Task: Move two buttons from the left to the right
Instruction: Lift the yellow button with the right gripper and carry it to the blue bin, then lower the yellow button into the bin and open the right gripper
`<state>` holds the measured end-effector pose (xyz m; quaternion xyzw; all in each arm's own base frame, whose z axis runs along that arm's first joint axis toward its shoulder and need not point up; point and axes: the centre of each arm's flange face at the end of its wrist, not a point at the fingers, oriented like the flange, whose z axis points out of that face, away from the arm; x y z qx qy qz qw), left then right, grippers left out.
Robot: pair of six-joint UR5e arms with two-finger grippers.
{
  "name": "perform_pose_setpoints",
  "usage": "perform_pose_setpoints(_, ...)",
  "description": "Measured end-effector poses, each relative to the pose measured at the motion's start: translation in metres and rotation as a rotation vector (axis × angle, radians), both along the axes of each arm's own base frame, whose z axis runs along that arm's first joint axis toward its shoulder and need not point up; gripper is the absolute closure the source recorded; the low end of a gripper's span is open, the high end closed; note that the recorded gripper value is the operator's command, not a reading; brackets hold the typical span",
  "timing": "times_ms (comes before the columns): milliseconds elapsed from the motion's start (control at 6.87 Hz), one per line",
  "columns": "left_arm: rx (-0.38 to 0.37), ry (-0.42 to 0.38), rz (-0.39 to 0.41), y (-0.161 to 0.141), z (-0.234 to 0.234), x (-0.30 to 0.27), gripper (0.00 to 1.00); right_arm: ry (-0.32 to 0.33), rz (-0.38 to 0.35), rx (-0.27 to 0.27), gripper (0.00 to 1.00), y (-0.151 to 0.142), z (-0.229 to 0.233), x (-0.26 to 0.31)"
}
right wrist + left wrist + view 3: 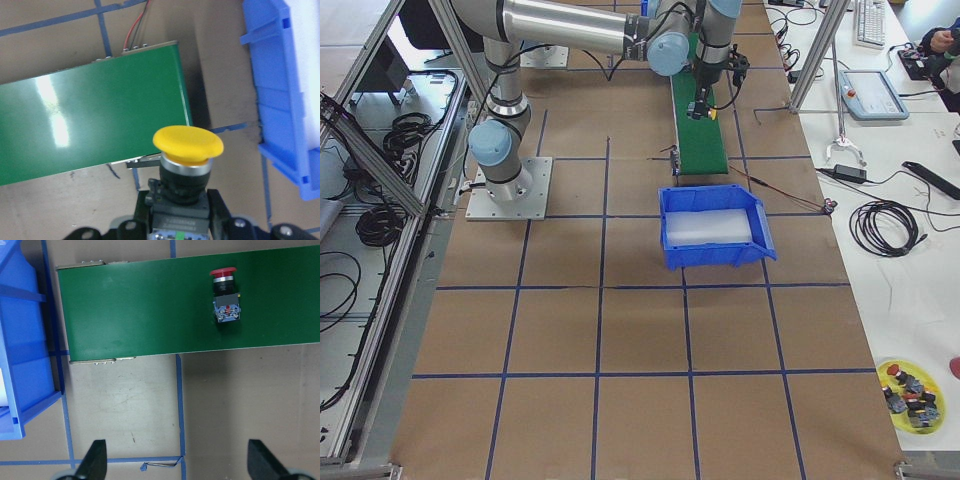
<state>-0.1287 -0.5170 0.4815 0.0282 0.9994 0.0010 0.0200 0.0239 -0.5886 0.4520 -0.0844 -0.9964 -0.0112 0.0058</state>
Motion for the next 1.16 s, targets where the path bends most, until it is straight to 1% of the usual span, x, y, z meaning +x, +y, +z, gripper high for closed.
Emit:
perform_pose_setpoints(146, -0.001, 0.000, 0.001, -0.001, 0.001, 0.000, 0.00, 0.024, 0.050, 0.000, 0.94, 0.004, 0.007, -0.047)
perform_pose_setpoints(437, -0.005, 0.000, -0.003, -0.002, 0.002, 0.001, 0.00, 0.021, 0.185, 0.016, 0.94, 0.013, 0.002, -0.152)
perform_pose_setpoints(582, -0.006, 0.000, -0.005, -0.003, 0.002, 0.001, 0.00, 0.003, 0.234, 0.041, 0.94, 0.010, -0.021, -0.192)
perform_pose_setpoints(728, -0.007, 0.000, -0.005, -0.003, 0.003, 0.001, 0.00, -0.019, 0.284, 0.066, 0.94, -0.002, -0.057, -0.226)
perform_pose_setpoints(873, -0.008, 0.000, -0.003, -0.003, 0.003, 0.001, 0.00, -0.028, 0.329, 0.070, 0.94, -0.013, -0.090, -0.248)
perform_pose_setpoints(1019, -0.008, 0.000, -0.002, -0.003, 0.003, 0.001, 0.00, -0.035, 0.354, 0.075, 0.94, -0.020, -0.115, -0.257)
perform_pose_setpoints(1164, -0.008, 0.000, -0.003, -0.002, 0.003, 0.001, 0.00, -0.046, 0.359, 0.093, 0.94, -0.022, -0.135, -0.259)
